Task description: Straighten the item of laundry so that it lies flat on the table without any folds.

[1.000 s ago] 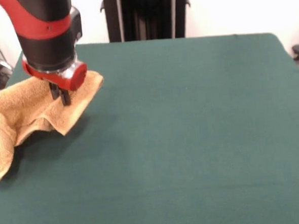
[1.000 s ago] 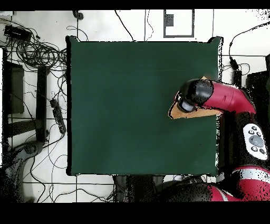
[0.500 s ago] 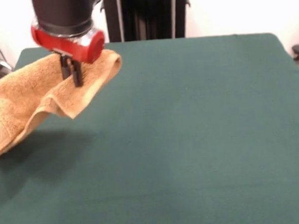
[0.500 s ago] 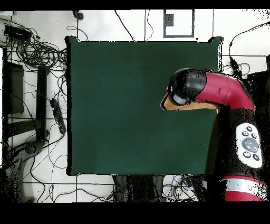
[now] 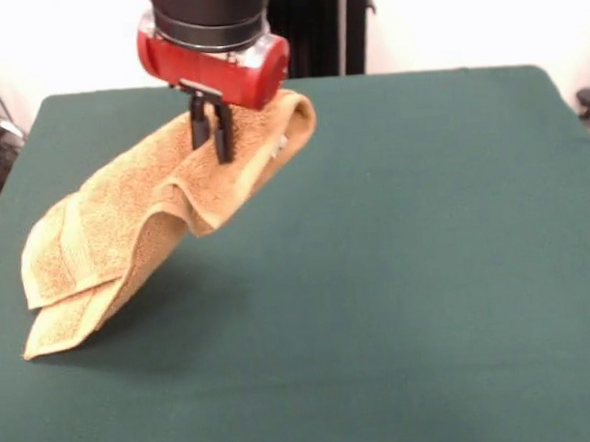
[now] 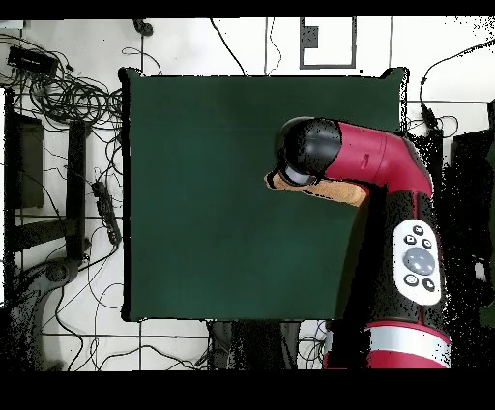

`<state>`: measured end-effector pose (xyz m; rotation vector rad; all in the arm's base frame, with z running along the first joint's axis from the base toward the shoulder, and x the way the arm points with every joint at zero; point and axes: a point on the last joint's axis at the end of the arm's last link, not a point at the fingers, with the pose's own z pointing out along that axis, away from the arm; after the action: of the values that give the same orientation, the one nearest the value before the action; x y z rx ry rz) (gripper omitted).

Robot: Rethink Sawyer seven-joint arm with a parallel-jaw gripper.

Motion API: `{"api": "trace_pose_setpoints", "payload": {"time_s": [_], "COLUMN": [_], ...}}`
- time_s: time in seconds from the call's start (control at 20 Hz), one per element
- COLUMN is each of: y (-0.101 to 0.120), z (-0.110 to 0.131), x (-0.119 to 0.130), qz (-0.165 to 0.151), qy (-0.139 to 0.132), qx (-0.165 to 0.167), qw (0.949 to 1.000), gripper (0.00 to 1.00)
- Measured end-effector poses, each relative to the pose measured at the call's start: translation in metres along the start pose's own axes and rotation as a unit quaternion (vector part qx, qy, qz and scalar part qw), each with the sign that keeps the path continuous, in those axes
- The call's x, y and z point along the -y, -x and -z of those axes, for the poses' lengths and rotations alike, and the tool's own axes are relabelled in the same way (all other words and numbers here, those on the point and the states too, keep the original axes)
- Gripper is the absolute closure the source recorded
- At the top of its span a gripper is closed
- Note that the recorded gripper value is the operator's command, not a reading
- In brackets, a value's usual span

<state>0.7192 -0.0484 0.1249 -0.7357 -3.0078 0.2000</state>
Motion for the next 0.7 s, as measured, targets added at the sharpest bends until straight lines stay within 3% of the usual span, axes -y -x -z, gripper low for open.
{"api": "trace_pose_setpoints", "payload": {"time_s": [0.4,0.7], "y": [0.000,0.001], "z": [-0.009,-0.033], "x": [-0.012,-0.009], "qz": [-0.064,-0.103], "qy": [0.032,0.057], "qx": [0.039,0.057], "qw": [0.9967,0.9915], "gripper": [1.00,1.00]}}
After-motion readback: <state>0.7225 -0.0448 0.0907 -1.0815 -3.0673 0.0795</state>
